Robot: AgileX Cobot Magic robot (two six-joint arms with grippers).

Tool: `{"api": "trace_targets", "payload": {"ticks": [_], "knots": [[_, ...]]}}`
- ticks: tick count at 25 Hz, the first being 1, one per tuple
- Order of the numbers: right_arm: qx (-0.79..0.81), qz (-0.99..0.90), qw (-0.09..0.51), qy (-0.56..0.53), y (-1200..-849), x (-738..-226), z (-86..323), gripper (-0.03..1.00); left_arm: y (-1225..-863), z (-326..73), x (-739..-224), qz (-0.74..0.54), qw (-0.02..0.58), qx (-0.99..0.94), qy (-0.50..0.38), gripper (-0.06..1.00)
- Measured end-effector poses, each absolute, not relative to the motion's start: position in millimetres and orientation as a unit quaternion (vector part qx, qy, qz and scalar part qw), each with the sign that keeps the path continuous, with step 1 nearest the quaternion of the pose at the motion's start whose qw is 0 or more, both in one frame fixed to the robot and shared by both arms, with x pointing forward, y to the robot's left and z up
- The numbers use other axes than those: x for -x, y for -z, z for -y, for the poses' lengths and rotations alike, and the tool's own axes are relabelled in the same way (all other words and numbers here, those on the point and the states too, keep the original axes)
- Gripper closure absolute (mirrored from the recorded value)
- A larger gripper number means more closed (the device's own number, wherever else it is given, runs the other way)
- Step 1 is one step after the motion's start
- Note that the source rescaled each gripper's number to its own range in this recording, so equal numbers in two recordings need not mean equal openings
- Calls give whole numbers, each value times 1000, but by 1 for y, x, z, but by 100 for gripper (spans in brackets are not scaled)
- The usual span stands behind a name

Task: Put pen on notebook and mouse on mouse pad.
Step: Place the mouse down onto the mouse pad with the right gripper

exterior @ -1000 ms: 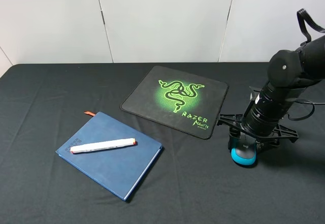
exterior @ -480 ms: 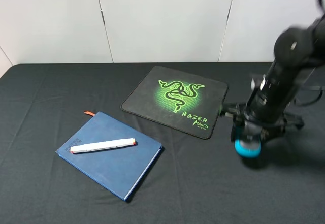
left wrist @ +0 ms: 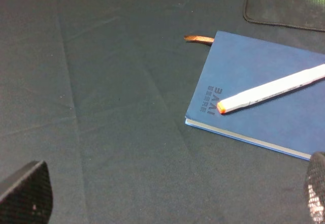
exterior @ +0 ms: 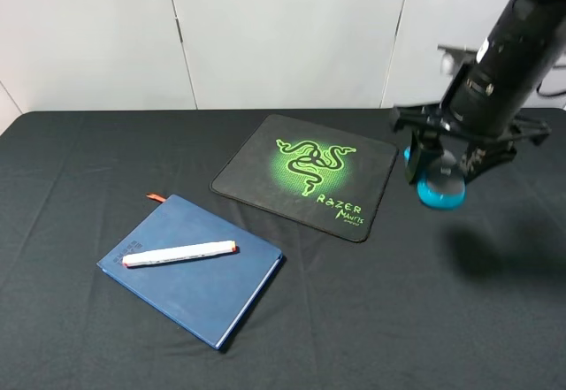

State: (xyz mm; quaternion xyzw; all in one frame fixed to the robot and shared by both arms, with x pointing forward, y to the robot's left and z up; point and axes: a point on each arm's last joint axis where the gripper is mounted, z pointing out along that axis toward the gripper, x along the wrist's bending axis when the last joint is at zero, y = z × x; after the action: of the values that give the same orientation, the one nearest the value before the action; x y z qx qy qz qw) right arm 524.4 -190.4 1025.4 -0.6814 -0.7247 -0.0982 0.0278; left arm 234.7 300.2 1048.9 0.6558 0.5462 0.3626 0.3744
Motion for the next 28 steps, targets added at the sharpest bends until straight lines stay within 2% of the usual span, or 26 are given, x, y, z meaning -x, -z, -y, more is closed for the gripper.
{"api": "trace_targets", "payload": {"ticks": [14,24,28], "knots": [[616,775,-13,143,-1069,-548,183,94,-1049,-300,-235,-546,374,-656,-363,-6],[609,779,12,147,-1056,-597,163,94,-1049,-300,-235,-546,374,-656,-363,-6],[609,781,20,137,-1039,-616,155,94,-1049,-300,-235,-546,374,-656,-363,-6]]}}
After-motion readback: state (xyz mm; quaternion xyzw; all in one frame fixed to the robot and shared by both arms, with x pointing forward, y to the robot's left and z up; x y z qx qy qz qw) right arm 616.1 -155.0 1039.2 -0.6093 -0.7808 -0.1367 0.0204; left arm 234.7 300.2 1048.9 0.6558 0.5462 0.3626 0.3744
